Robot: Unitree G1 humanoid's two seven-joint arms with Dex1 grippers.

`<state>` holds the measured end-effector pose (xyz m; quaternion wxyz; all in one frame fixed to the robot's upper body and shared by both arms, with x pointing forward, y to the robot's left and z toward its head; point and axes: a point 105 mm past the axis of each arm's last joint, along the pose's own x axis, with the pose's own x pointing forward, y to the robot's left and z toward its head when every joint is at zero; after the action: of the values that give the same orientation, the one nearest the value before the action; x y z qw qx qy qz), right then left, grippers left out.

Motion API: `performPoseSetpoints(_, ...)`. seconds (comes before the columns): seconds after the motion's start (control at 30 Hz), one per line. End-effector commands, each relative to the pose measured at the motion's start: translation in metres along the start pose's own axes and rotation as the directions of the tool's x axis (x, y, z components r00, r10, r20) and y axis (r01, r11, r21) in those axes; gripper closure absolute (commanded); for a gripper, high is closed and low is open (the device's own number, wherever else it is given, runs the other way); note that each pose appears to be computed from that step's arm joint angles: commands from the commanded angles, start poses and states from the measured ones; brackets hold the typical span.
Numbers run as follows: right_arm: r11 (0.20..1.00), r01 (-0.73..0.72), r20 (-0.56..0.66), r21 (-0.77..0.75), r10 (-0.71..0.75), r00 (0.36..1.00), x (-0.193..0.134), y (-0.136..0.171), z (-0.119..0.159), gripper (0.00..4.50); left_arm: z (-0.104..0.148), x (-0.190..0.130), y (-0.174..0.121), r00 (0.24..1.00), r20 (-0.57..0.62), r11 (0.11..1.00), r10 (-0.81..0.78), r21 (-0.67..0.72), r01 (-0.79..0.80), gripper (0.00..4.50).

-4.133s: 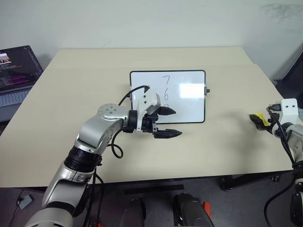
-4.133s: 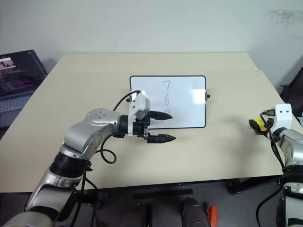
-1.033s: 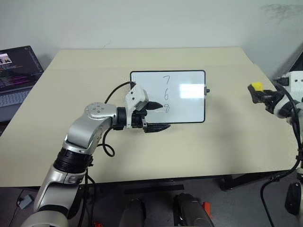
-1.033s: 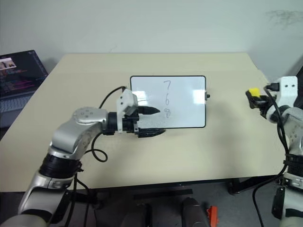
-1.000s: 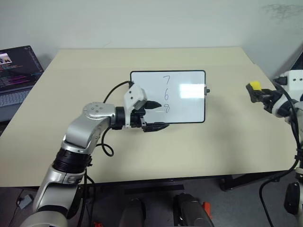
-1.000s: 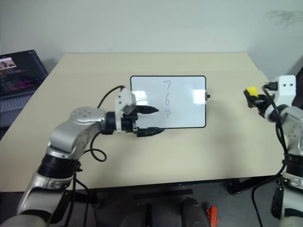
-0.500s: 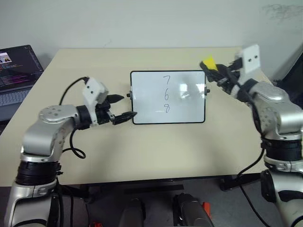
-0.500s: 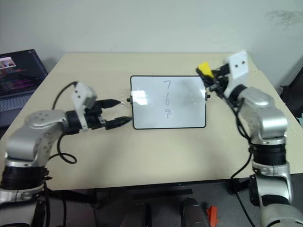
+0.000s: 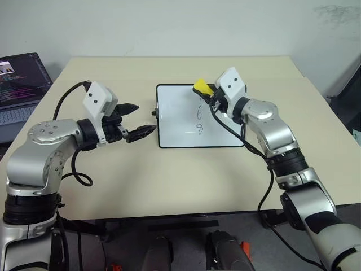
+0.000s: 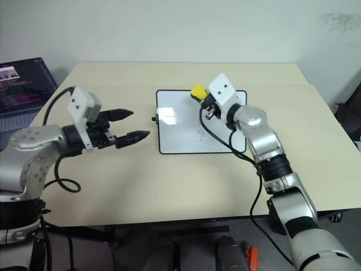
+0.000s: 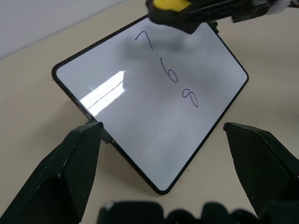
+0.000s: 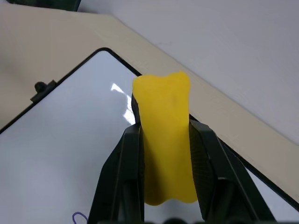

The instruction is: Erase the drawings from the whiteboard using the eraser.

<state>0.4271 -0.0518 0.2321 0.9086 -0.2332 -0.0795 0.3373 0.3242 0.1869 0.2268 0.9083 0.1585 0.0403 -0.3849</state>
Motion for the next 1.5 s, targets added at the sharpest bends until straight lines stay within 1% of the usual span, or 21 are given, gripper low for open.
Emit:
performPoseSetpoints(0.03, 0.998, 0.0, 0.005, -0.065, 0.0, 1.0, 0.007, -0.008, 0.007, 3.51, 0.011, -0.005, -0.002, 1.0, 0.024, 0.999, 0.01, 0.035, -0.011, 0.0)
performPoseSetpoints(0.37, 0.99, 0.032, -0.063, -0.141, -0.041, 0.997, 0.014, -0.024, -0.003, 3.51, 0.011, -0.008, -0.004, 1.0, 0.023, 0.999, 0.019, 0.037, -0.02, 0.0)
performPoseSetpoints(0.63, 0.981, 0.015, -0.139, -0.196, -0.043, 0.989, 0.006, -0.036, -0.018, 3.51, 0.01, -0.01, -0.004, 1.0, 0.015, 0.999, 0.02, 0.043, -0.021, 0.0)
performPoseSetpoints(0.83, 0.966, -0.006, -0.179, -0.258, -0.042, 0.983, 0.004, -0.038, -0.026, 3.51, 0.01, -0.008, -0.004, 1.0, 0.015, 0.999, 0.017, 0.049, -0.018, 0.0)
performPoseSetpoints(1.27, 0.959, -0.054, -0.137, -0.277, 0.016, 0.99, 0.023, -0.015, -0.006, 3.51, 0.011, -0.006, -0.007, 1.0, 0.025, 0.998, 0.012, 0.055, -0.014, 0.0)
performPoseSetpoints(1.5, 0.954, -0.081, -0.096, -0.287, 0.056, 0.994, 0.035, 0.001, 0.01, 3.51, 0.012, -0.006, -0.008, 0.999, 0.03, 0.998, 0.014, 0.055, -0.016, 0.0)
